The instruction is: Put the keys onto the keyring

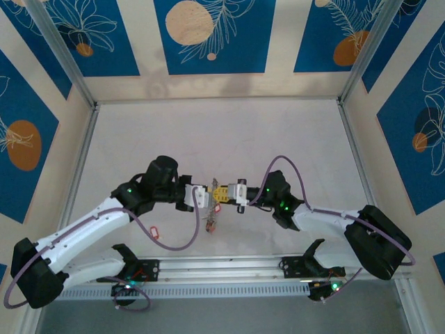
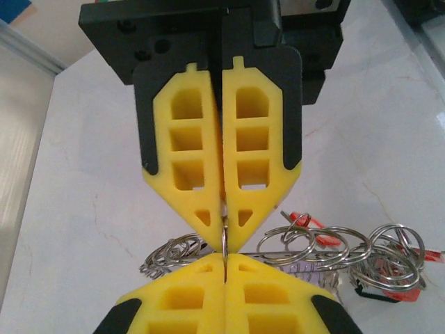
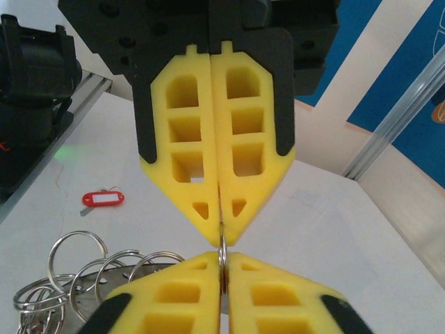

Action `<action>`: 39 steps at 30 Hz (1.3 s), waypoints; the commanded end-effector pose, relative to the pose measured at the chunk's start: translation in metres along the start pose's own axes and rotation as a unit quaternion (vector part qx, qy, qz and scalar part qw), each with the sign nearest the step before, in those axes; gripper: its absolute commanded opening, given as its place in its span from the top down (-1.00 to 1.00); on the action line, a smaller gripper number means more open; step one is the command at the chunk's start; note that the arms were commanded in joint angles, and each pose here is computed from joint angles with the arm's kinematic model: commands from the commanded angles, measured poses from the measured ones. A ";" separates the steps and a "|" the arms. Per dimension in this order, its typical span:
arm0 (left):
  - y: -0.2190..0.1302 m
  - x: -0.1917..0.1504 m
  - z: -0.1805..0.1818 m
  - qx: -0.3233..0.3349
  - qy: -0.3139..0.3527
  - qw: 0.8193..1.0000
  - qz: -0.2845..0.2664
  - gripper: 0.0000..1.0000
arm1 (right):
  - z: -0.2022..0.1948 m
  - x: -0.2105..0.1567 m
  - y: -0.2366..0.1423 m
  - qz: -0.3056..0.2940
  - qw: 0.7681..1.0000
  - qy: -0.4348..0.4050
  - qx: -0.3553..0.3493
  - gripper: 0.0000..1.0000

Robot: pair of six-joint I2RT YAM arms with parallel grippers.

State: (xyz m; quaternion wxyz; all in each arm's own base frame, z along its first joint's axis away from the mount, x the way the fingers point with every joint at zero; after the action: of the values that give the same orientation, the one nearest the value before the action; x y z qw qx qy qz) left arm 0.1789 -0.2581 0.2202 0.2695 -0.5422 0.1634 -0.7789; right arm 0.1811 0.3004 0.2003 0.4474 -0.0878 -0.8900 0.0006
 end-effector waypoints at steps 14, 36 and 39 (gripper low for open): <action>-0.004 0.041 0.007 -0.040 -0.045 0.993 -0.098 0.37 | -0.031 0.033 -0.014 -0.104 0.994 0.013 -0.029 1.00; -0.006 0.050 0.008 -0.038 -0.030 0.991 -0.128 0.57 | -0.017 0.034 -0.021 -0.095 0.995 0.000 -0.007 1.00; -0.005 0.049 0.008 -0.037 -0.030 0.991 -0.125 0.91 | -0.016 0.033 -0.023 -0.091 0.996 0.000 -0.007 1.00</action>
State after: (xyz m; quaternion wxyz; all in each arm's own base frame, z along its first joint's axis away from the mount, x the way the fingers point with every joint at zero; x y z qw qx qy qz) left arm 0.1760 -0.2801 0.2540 0.1783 -0.6022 0.1176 -0.7693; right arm 0.1795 0.2843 0.2301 0.4695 -0.0247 -0.8816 -0.0419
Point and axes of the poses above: each hand's point on the last joint's axis, 136 mm out from that joint toward the fingers, its own y axis out along the fingers, its own z axis along the line the jaws close on, x = y × z, the point moved 2 cm from there along -y, back along the fingers, and after that the axes turned 12 degrees about -y, right-handed, at the moved point
